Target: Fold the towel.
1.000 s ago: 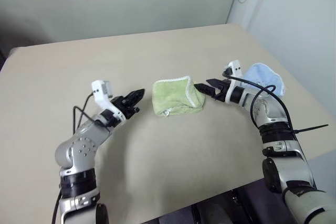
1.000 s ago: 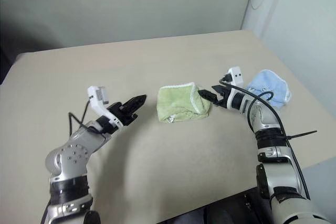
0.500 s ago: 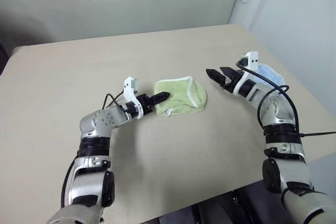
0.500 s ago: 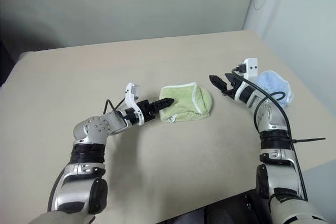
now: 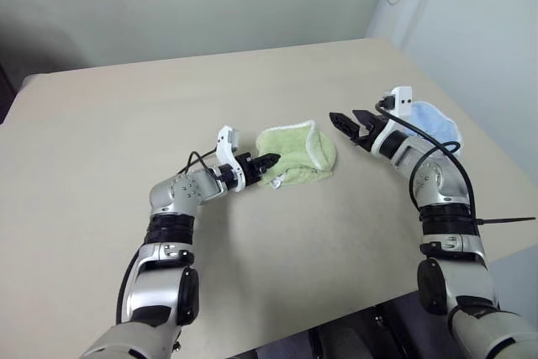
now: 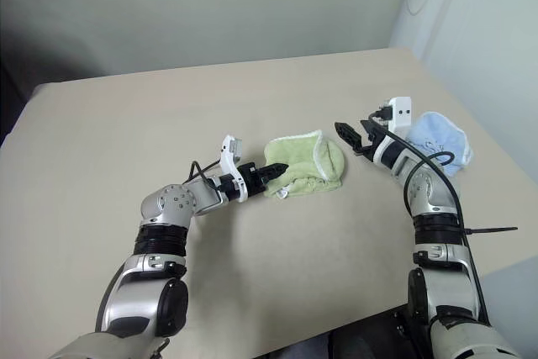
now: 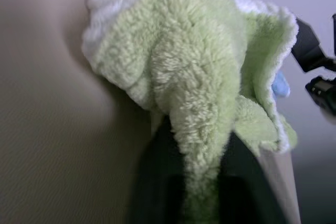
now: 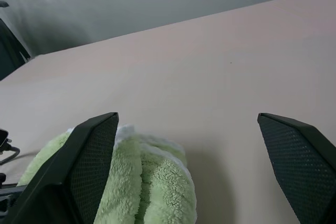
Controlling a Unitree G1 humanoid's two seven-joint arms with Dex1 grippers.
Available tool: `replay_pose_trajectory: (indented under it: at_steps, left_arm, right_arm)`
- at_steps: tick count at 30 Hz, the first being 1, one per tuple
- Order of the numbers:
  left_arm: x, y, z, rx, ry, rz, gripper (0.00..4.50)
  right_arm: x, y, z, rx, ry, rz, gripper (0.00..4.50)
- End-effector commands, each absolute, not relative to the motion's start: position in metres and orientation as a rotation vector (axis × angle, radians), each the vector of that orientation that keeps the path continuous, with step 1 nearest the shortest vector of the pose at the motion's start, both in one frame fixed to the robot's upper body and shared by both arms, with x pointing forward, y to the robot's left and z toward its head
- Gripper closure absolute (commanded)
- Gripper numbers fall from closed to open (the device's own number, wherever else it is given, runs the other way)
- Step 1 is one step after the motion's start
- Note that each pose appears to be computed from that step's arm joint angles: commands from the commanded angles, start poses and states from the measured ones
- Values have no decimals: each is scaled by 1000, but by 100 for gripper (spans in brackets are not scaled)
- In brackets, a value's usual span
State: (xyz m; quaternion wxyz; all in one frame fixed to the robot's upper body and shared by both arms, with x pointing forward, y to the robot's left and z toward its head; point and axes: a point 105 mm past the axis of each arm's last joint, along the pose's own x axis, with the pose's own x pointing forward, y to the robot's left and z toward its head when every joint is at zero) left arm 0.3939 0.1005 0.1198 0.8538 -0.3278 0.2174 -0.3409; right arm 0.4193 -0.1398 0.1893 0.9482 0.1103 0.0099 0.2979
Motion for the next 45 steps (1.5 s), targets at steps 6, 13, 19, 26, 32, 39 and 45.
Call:
replay_pose_trajectory:
  at_steps: [6,13,19,26,32,39,45]
  left_arm:
    - [398,140,154,-825,247,-565,449]
    - [369,279,200,-808,-54,-157,449]
    - [285,410,194,-728,-166,274,449]
    - [232,447,133,-875,-96,497,449]
    - [222,442,123,-942,-146,504,327]
    - [208,441,139,-920,-212,439,70]
    - [170,461,124,-847,-134,586,4]
  right_arm:
    - [420,-136,203,225,-41,613,0]
    - [421,-138,202,226,-40,611,0]
    - [423,-131,196,239,-23,632,0]
    - [426,-112,194,239,-6,691,0]
    - [426,-105,192,233,1,717,0]
    - [422,-100,188,241,5,730,0]
    - [419,-105,185,249,10,723,0]
